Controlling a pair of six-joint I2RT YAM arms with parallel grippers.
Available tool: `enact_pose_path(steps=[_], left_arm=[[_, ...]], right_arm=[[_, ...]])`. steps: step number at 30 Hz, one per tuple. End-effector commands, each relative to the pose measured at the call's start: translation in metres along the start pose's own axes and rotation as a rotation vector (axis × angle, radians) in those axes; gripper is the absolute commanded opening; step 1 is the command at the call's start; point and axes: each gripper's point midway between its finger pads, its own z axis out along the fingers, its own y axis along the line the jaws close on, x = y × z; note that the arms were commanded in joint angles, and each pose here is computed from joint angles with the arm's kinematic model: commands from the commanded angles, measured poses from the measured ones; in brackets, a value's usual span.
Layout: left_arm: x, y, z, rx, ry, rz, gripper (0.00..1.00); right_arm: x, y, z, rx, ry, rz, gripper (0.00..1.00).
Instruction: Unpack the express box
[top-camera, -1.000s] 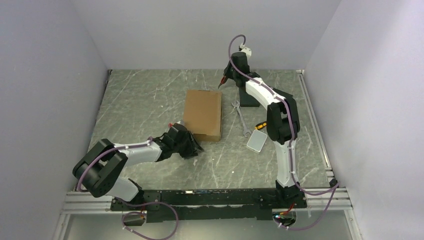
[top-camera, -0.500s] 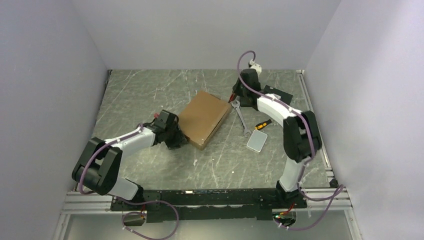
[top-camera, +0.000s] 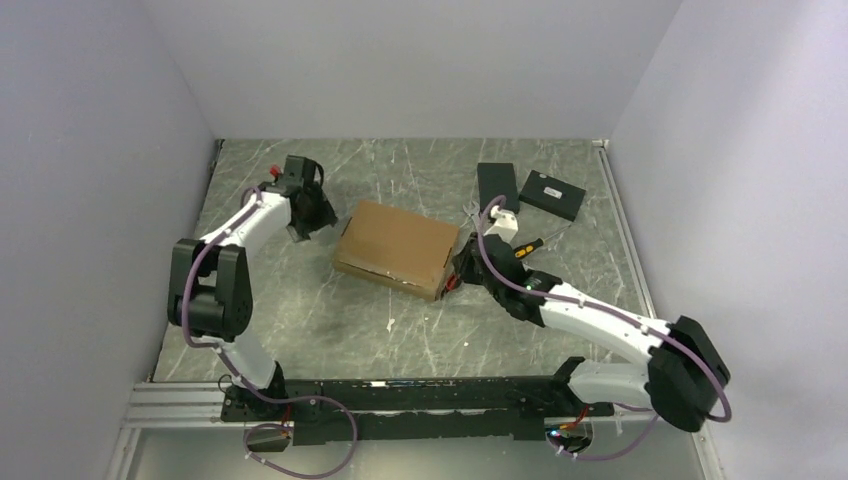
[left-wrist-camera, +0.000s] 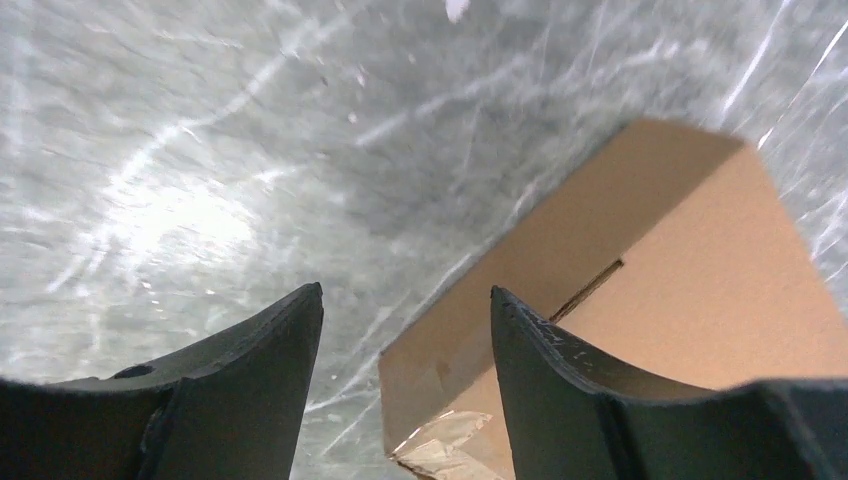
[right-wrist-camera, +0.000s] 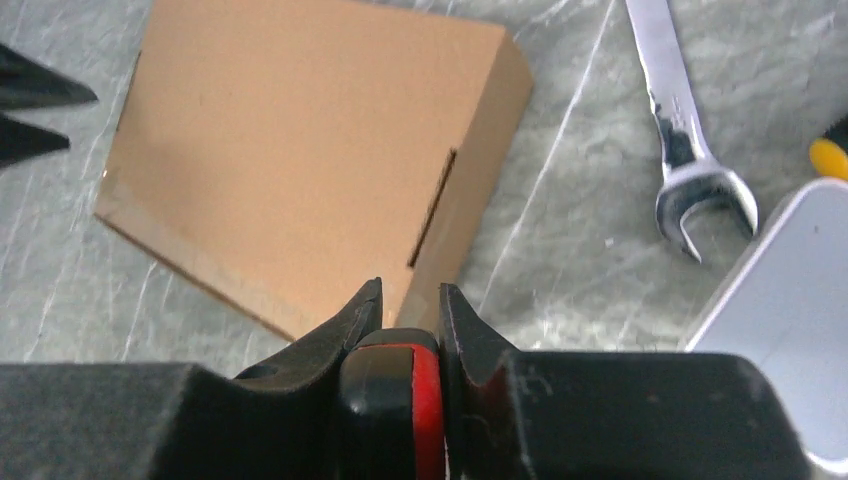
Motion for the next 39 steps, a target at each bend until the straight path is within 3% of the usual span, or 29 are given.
enact_pose_path(steps=[1,5,10,14,18,23,29,39], left_arm=[[-0.026,0.024,-0.027,-0.083,-0.041,0.054,0.69],[-0.019,0.027,-0.064,-0.016,-0.051,0.050,0.71],[0.032,0.010,-0.113,0.263,0.017,-0.002,0.70],[0.077,0.001,-0.134,0.427,0.149,-0.013,0.65],[0.107,0.005,-0.138,0.514,0.180,-0.050,0.60],[0.139,0.005,-0.126,0.566,0.245,-0.102,0.54],[0.136,-0.018,-0.098,0.573,0.257,-0.043,0.54],[0.116,-0.040,-0.020,0.437,0.275,0.025,0.51]], right_arm=[[-0.010,-0.002,-0.023,-0.019,-0.057,0.061,0.00],[-0.026,-0.023,-0.038,0.067,-0.112,-0.040,0.00],[-0.081,-0.029,-0.043,0.198,-0.260,-0.136,0.00],[-0.130,-0.022,-0.018,0.243,-0.307,-0.158,0.00],[-0.167,-0.010,0.021,0.178,-0.292,-0.121,0.00],[-0.171,0.003,0.069,0.128,-0.223,-0.131,0.00],[-0.148,0.019,0.102,0.027,-0.138,-0.159,0.00],[-0.109,0.021,0.087,-0.069,-0.082,-0.189,0.00]])
